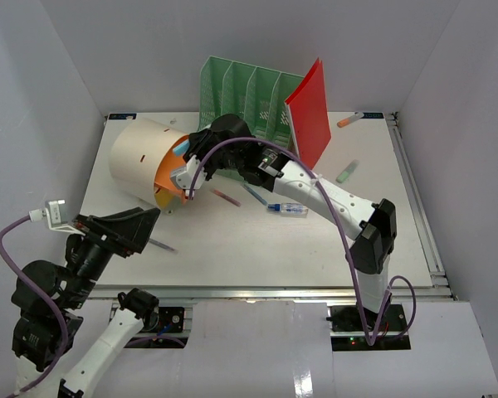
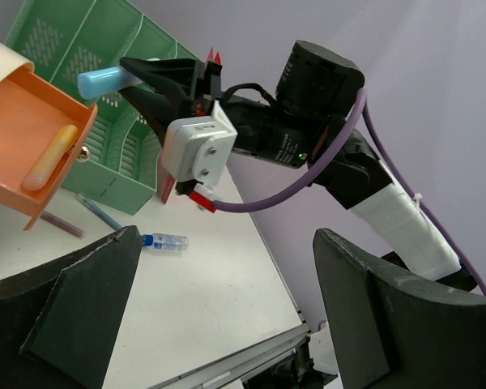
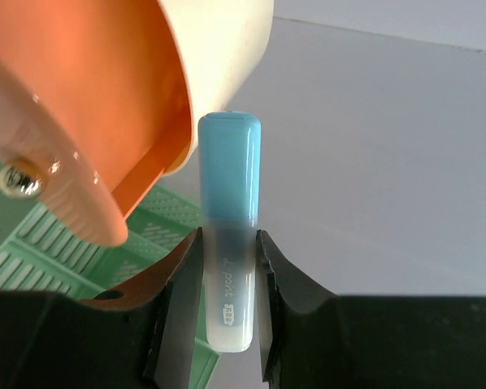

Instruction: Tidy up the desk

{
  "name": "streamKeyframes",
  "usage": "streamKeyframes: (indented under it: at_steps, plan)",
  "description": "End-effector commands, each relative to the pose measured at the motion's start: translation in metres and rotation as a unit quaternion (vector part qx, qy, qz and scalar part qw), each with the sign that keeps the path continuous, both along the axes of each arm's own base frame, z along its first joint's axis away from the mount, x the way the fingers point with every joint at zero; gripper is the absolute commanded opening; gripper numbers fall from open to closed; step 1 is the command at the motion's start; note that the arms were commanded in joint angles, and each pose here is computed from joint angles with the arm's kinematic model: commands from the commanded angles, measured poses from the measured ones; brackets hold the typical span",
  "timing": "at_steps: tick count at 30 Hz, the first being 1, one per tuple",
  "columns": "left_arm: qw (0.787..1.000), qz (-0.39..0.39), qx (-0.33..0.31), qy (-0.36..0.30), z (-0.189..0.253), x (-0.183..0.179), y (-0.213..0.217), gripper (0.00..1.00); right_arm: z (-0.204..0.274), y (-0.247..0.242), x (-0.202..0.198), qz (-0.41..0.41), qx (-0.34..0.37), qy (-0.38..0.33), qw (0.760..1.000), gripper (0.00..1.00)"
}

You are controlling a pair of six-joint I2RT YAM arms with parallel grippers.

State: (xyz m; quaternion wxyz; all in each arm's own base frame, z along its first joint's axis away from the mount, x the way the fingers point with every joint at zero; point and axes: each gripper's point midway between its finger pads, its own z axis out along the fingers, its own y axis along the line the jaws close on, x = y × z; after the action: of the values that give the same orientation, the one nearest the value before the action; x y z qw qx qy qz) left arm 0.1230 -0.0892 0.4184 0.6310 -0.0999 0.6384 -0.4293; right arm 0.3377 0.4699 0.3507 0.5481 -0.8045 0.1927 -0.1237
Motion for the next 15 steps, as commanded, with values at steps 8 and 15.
streamKeyframes:
  at_steps: [8,15]
  plan:
    - [1.0,0.001,-0.021,-0.007,-0.003,-0.012,0.007,0.98,-0.002,0.04,0.015,0.001,0.018,-0.053,0.998,0.45]
    - [1.0,-0.01,-0.021,0.0,-0.007,-0.012,0.002,0.98,0.005,0.036,0.011,0.0,0.033,-0.06,0.998,0.69]
